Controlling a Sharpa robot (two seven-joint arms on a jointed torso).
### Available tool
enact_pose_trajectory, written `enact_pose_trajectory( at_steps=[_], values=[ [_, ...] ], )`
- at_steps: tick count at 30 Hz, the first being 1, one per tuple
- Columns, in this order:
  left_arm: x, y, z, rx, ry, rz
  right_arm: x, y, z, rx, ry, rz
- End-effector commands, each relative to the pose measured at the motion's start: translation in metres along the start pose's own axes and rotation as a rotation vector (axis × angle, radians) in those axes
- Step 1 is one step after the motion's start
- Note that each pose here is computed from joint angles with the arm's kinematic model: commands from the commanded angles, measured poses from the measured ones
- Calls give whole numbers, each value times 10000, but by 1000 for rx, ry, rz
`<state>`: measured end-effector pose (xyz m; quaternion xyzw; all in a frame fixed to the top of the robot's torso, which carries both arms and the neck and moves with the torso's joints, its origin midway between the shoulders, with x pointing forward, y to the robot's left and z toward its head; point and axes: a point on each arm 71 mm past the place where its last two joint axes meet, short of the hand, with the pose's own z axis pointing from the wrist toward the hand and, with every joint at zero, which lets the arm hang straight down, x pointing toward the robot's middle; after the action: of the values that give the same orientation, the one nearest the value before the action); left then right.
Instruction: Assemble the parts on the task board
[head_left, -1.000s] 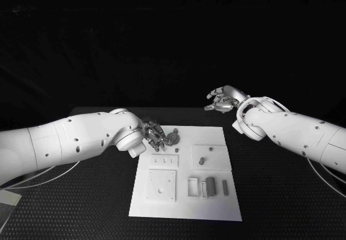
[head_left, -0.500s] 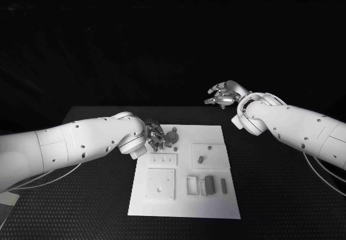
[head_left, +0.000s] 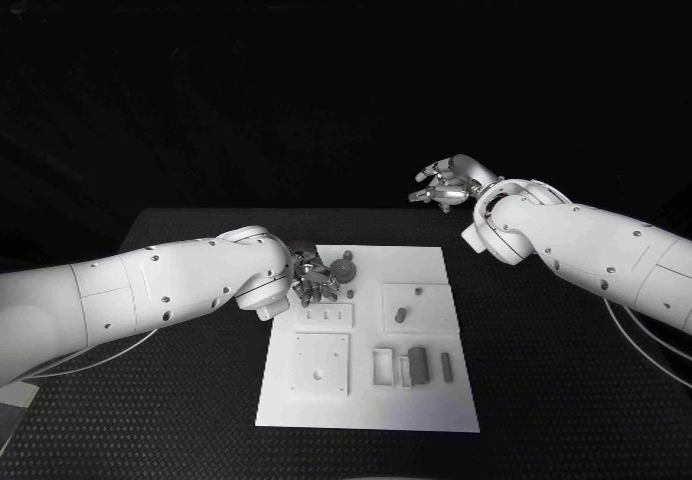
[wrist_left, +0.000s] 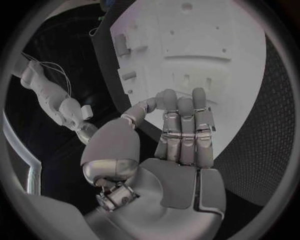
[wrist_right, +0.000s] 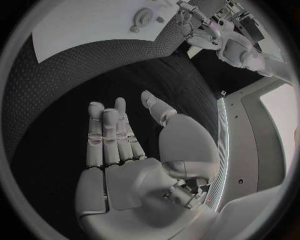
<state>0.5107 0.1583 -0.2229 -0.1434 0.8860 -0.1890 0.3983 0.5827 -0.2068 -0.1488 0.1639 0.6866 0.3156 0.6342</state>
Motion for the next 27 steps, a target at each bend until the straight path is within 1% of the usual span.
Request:
enact_pose_trajectory(
  at_steps=[1,5,8,14,17,18,27],
  values=[
    [37,1,-10,-3,29,51,-2,2,5,-5,10,1],
    [46,28,-8,2,4,105,-7,-4,6,-4,10,1],
    [58,59,0,-6,5,107,-7,-5,5,-4,11,1],
    [82,92,24,-14,-9,123,-5,-3,5,-5,13,1],
    [90,124,45,-12,-43,150,-4,-2,3,-5,15,1],
    [90,132,49,-14,-46,149,-4,-3,3,-5,16,1],
    [130,157,68,-21,-23,148,0,-1,4,-5,19,1]
  ],
)
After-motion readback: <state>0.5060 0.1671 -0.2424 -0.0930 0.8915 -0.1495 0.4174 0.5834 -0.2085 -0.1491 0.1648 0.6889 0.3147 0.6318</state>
